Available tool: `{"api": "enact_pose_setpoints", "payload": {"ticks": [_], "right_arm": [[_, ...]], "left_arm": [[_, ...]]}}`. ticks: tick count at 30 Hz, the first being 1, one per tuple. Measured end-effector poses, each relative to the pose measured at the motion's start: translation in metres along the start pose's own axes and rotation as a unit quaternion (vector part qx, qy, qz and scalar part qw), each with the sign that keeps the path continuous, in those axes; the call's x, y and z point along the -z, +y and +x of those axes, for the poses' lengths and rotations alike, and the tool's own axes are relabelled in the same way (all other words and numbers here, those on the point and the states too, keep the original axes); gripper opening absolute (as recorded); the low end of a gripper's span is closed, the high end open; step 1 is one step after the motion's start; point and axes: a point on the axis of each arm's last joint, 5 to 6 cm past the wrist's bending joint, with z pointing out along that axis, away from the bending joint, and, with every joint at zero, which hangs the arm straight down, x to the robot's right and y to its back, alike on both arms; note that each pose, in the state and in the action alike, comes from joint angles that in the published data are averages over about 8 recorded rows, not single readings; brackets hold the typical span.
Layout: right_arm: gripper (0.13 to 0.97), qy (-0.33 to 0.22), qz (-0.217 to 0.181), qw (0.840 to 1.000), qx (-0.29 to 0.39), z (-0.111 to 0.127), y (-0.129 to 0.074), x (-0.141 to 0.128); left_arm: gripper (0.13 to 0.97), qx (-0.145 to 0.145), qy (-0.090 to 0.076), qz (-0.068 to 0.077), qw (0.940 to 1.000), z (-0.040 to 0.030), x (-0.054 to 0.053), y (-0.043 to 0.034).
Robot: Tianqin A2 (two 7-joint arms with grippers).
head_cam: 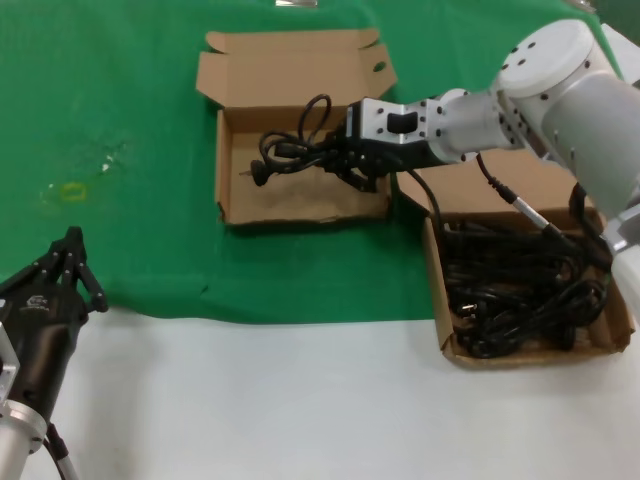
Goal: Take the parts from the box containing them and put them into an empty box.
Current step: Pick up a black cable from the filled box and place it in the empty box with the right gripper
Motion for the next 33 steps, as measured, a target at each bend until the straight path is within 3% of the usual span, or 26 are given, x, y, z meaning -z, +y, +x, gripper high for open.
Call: {"api": "enact_pose_setpoints", "payload": {"ticks": [23, 33], "right_arm": [[0.217, 0.041, 0.008, 0.999, 0.005, -0.016, -0.017, -0.021], [0.217, 0.051, 0.002, 0.999, 0.009, -0.024, -0.015, -0.026]], "left_arm": [[0.144, 0.000, 0.000, 0.000, 1.0000, 0.0000, 0.000, 0.0000], [0.144, 0.000, 0.000, 0.000, 1.0000, 0.0000, 0.000, 0.0000]]}}
